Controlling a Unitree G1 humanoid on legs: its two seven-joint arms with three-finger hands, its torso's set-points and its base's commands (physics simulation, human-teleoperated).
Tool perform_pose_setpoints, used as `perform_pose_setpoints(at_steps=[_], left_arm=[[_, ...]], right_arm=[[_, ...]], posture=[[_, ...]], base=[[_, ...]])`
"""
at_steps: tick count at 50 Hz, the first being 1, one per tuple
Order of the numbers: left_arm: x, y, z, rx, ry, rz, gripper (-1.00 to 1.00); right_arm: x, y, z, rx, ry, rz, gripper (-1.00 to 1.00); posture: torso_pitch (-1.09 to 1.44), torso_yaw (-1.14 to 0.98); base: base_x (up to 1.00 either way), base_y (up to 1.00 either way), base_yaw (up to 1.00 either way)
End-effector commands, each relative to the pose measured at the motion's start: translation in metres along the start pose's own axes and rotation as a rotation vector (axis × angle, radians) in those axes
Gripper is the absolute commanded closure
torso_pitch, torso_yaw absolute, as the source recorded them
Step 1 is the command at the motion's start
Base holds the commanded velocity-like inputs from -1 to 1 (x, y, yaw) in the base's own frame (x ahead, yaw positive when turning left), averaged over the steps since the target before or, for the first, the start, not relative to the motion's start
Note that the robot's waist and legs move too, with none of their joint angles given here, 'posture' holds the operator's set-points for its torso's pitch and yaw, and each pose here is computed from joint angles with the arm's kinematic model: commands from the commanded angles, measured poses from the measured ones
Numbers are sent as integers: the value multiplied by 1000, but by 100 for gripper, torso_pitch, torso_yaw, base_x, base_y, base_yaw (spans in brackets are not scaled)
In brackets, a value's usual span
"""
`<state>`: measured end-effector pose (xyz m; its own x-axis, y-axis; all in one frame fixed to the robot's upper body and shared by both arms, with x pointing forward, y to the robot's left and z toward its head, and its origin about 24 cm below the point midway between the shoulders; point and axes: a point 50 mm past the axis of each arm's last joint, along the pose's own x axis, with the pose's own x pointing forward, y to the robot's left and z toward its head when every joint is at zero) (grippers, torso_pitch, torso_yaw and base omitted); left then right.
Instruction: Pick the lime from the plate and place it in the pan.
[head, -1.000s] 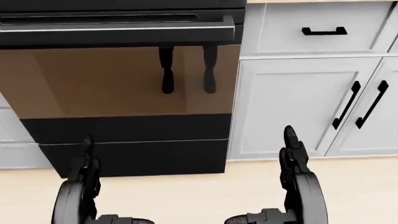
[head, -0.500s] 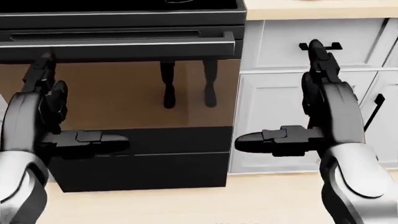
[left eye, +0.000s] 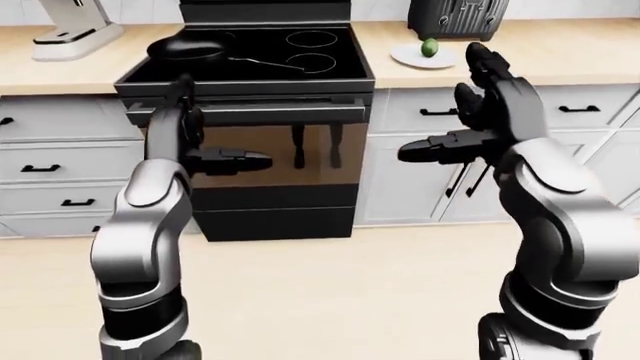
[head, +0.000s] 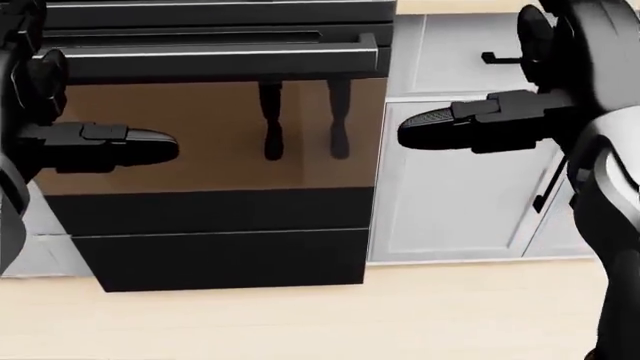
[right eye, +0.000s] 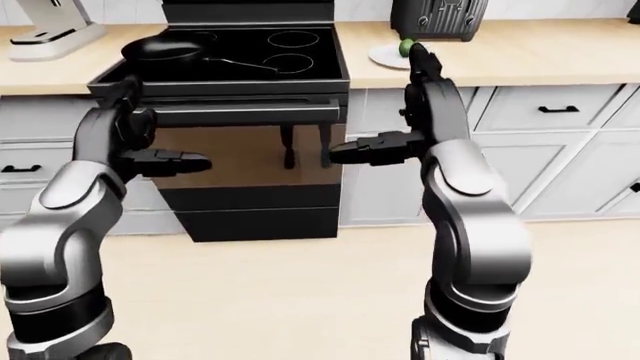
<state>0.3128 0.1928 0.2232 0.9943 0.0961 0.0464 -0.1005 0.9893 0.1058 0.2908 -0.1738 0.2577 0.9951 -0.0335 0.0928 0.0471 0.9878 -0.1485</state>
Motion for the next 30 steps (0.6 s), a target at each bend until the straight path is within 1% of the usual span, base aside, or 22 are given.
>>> perform_pose_setpoints(at_steps=[1,4,7,10,12,15,28,30], left_arm=[[-3,2,18,13,-84,11,-100],[-4,1,22,13,-87,9,-100],[-5,1,20,11,-86,10,-100],[-4,2,13,10,-82,12,-100],[-4,2,16,9,-83,12,-100],[-3,2,20,9,-86,12,-100],[-4,4,15,4,-82,18,-100],[-5,4,18,3,-82,19,-100]], right_arm=[[-3,-2,12,-9,-64,-1,-100],[-4,-5,18,-15,-70,-2,-100],[-5,-7,16,-13,-64,-9,-100],[-6,-10,12,-10,-59,-17,-100],[-7,-11,16,-9,-61,-19,-100],[-6,-11,18,-12,-65,-18,-100],[-7,-14,23,-14,-77,-24,-100],[-6,-14,22,-15,-78,-24,-100]], posture=[[0,0],[0,0],[0,0],[0,0],[0,0],[0,0],[0,0],[0,0]], base=[[4,0,0],[12,0,0],[19,0,0],[19,0,0],[20,0,0],[19,0,0],[19,0,0],[19,0,0]])
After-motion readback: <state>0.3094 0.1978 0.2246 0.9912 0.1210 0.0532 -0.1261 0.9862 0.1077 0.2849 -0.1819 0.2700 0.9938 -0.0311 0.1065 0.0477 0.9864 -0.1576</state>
